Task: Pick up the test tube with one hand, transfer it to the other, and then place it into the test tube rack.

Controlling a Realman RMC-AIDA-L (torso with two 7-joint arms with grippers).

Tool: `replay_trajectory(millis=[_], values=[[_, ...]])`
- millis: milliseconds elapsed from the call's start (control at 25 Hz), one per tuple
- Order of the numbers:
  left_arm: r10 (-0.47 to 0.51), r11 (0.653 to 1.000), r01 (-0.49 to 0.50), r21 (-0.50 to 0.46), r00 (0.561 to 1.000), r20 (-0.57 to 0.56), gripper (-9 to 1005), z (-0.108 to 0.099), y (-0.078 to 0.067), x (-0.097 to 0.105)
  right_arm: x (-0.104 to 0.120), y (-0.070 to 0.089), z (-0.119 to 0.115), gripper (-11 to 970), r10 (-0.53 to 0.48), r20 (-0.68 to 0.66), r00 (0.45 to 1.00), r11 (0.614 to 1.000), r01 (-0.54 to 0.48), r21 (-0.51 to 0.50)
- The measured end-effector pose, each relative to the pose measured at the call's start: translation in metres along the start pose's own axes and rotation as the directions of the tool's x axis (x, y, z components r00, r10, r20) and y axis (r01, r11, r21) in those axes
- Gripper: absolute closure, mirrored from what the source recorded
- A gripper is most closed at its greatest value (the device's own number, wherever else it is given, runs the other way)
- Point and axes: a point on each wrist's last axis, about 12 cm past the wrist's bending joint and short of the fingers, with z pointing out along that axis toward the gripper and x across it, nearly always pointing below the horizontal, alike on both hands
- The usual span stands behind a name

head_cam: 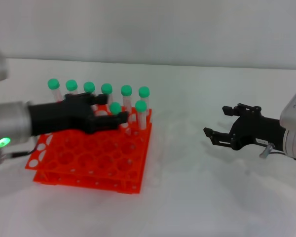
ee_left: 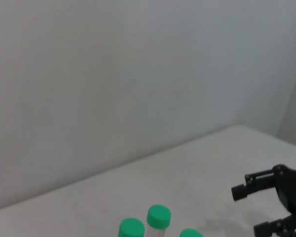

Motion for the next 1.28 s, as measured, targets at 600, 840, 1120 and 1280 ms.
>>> replay_trajectory(millis=[600,840,1120,1280], values=[[0.071,0.953,0.082,-0.291,0.875,0.478,152,-0.100,-0.023,0.113,0.031,-0.038,-0.057,189,0.144,0.175,0.974,0.989,-0.150,0.019],[0.123,0.922,0.098,-0.375,0.843,0.524,160,-0.098,-0.030,0.135,0.067,-0.041,-0.094,189,0.169,0.336,0.927,0.979,-0.198,0.056],[0.198,0.893,0.085,-0.441,0.807,0.556,163,-0.087,-0.039,0.144,0.107,-0.032,-0.131,189,0.146,0.453,0.880,0.948,-0.256,0.190],[0.208,0.879,0.108,-0.464,0.789,0.579,163,-0.081,-0.040,0.144,0.123,-0.027,-0.149,189,0.137,0.479,0.867,0.914,-0.297,0.276]])
